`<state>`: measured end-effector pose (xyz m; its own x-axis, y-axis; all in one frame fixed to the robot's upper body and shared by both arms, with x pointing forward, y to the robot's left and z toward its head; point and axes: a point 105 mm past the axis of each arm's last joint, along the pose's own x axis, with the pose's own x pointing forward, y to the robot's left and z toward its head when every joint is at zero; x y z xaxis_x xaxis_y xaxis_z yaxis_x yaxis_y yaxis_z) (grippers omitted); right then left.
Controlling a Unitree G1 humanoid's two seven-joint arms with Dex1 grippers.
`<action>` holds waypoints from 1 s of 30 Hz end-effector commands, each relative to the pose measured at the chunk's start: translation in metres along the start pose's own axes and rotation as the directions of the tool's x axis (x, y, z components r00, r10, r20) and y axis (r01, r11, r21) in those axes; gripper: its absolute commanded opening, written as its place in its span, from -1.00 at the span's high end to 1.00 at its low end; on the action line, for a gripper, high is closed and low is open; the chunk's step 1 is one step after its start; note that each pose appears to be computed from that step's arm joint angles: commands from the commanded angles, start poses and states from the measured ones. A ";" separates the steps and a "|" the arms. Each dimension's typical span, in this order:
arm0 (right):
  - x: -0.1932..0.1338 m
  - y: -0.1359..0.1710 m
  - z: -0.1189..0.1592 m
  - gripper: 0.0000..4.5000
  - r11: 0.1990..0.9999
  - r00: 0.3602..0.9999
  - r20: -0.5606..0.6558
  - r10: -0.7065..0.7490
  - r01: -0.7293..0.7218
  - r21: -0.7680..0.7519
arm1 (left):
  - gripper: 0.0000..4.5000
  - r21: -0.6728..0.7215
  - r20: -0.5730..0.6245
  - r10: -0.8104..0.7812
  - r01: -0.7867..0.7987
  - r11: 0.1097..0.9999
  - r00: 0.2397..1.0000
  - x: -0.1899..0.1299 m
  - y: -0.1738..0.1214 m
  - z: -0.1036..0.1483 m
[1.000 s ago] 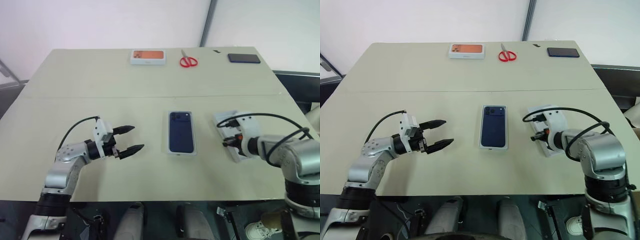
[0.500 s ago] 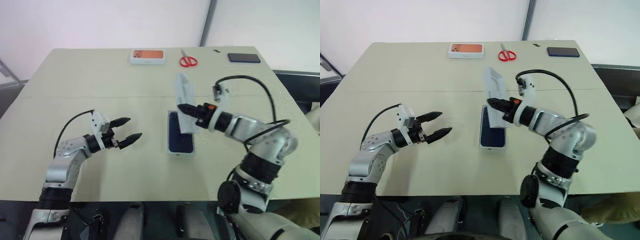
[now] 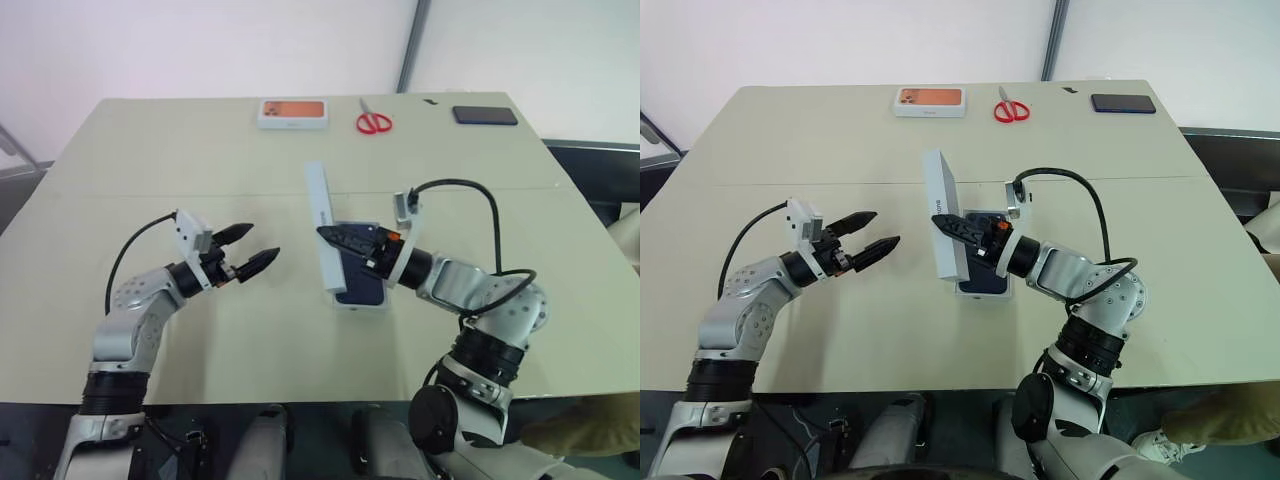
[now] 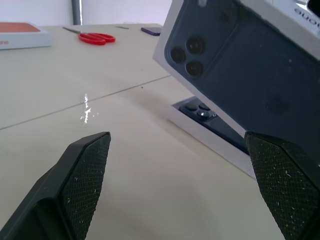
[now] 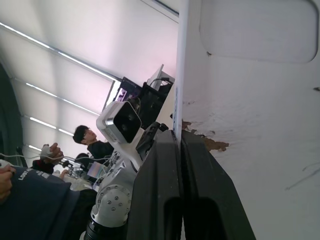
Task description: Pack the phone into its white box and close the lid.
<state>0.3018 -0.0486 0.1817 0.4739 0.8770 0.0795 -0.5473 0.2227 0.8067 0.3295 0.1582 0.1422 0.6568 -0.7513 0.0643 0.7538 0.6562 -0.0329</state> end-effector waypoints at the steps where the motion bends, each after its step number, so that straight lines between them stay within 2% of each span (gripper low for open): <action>1: 0.016 0.021 -0.011 0.98 0.992 0.993 0.000 0.116 -0.116 0.053 | -1.00 0.021 0.053 -0.014 0.013 1.000 0.999 0.003 -0.005 0.016; 3: 0.016 0.009 -0.017 0.98 0.996 0.999 -0.020 0.049 -0.048 0.080 | -1.00 0.002 0.057 -0.013 0.013 1.000 0.998 0.003 -0.007 0.016; 9: 0.025 0.019 -0.011 0.98 0.990 0.996 0.021 0.086 -0.088 0.114 | -1.00 0.004 0.065 -0.015 0.014 1.000 0.998 0.004 -0.011 0.017; 14: 0.022 0.003 -0.018 0.98 0.991 1.000 -0.014 0.011 -0.009 0.130 | -1.00 0.004 0.062 -0.016 0.015 1.000 0.998 0.005 -0.013 0.015; 20: 0.028 0.013 -0.011 0.98 0.983 0.998 0.025 0.051 -0.054 0.173 | -1.00 -0.011 0.059 -0.020 0.021 1.000 0.998 0.006 -0.015 0.012; 22: 0.027 0.001 -0.018 0.98 0.986 1.000 0.000 -0.020 0.020 0.163 | -1.00 -0.016 0.054 -0.028 0.029 0.999 0.998 0.006 -0.017 0.010; 28: 0.026 -0.007 -0.027 0.98 0.981 0.999 -0.015 -0.047 0.049 0.190 | -1.00 -0.033 0.017 -0.044 0.044 0.998 0.999 0.007 -0.022 0.000; 30: 0.025 -0.013 -0.026 1.00 0.981 0.997 -0.013 -0.082 0.083 0.174 | -0.78 -0.049 0.003 -0.061 0.061 0.997 0.998 0.006 -0.024 -0.004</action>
<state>0.3037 -0.0204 0.1503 0.5111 0.8592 -0.0232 -0.3452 0.2299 0.9099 0.3204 0.1416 0.1320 0.6358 -0.7700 0.0532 0.7705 0.6291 -0.1027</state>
